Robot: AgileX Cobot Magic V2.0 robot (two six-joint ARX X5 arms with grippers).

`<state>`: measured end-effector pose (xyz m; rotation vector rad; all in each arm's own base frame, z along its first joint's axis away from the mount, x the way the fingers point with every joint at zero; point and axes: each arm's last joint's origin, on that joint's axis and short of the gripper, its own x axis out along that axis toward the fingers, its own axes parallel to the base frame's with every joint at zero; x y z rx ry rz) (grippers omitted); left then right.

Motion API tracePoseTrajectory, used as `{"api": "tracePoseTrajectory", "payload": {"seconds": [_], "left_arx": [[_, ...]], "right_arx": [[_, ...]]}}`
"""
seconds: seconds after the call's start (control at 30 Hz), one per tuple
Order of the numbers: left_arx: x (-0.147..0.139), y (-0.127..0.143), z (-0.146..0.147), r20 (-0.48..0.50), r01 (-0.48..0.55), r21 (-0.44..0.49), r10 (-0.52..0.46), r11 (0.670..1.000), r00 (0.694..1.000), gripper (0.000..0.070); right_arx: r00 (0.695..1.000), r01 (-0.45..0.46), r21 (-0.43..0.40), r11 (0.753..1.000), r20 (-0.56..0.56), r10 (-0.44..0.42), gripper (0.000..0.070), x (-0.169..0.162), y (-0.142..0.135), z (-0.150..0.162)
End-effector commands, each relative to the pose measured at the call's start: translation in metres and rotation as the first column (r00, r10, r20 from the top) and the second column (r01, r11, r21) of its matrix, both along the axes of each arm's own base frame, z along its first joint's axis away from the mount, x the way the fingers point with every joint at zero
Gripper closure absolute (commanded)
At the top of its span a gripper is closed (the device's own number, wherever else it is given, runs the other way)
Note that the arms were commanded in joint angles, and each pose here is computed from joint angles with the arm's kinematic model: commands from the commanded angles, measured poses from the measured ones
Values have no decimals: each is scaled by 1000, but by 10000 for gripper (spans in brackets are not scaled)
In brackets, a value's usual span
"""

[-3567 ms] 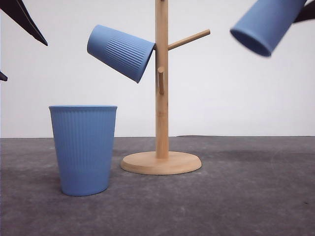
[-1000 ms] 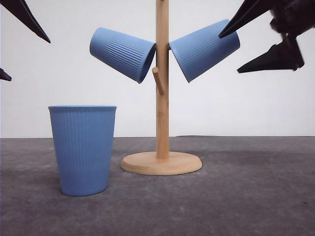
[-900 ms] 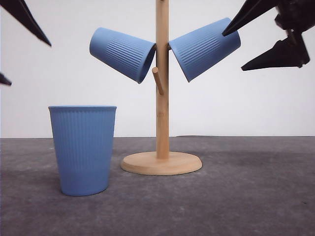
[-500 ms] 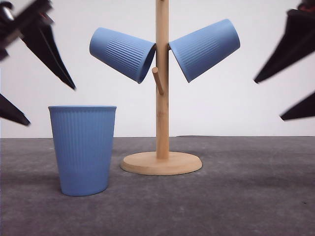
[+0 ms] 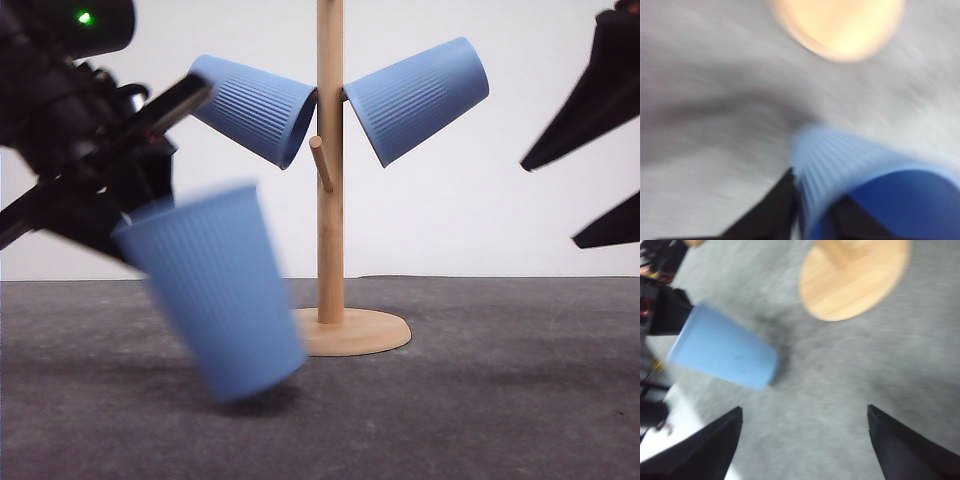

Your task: Place three cups

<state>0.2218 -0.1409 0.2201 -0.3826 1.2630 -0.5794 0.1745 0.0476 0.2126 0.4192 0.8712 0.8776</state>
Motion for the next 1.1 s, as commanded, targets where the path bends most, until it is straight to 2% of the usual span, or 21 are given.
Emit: {"api": "tracePoseTrajectory", "payload": {"seconds": [0.0, 0.17, 0.33, 0.43, 0.57, 0.7, 0.83, 0.9, 0.97, 1.03, 1.07], "left_arx": [[2, -9, 11, 18, 70, -67, -69, 995, 997, 697], [0, -19, 33, -21, 188, -238, -199, 953, 980, 697], [-3, -25, 46, -51, 246, -341, -280, 907, 959, 697], [-6, -29, 48, -63, 273, -375, -319, 886, 946, 697], [-11, -35, 48, -63, 299, -380, -347, 875, 936, 697], [-15, -39, 48, -61, 319, -381, -368, 868, 928, 697], [-16, -41, 48, -60, 326, -383, -375, 864, 925, 687], [-16, -40, 48, -63, 332, -396, -386, 856, 920, 560], [-15, -39, 49, -68, 336, -416, -398, 845, 915, 357], [-15, -38, 49, -65, 342, -432, -407, 835, 911, 189], [-14, -37, 49, -61, 344, -433, -407, 833, 911, 160]], "right_arx": [[996, -71, 20, 997, 47, 70, 201, 1, 6, 4], [965, -243, 70, 968, 117, 234, 200, -4, 29, 9], [911, -381, 67, 922, 198, 362, 199, -13, 52, 14], [876, -444, 66, 894, 241, 417, 199, -18, 65, 17], [841, -498, 59, 865, 278, 465, 200, -24, 76, 19], [830, -514, 42, 857, 275, 484, 225, -30, 84, 19], [841, -514, 63, 856, 237, 487, 340, -33, 87, 19], [852, -510, 93, 855, 189, 488, 340, -33, 86, 18], [870, -492, 134, 860, 110, 481, 340, -34, 86, 18], [881, -468, 175, 866, 13, 473, 340, -35, 84, 16], [881, -458, 193, 868, -32, 472, 340, -36, 84, 16]]}}
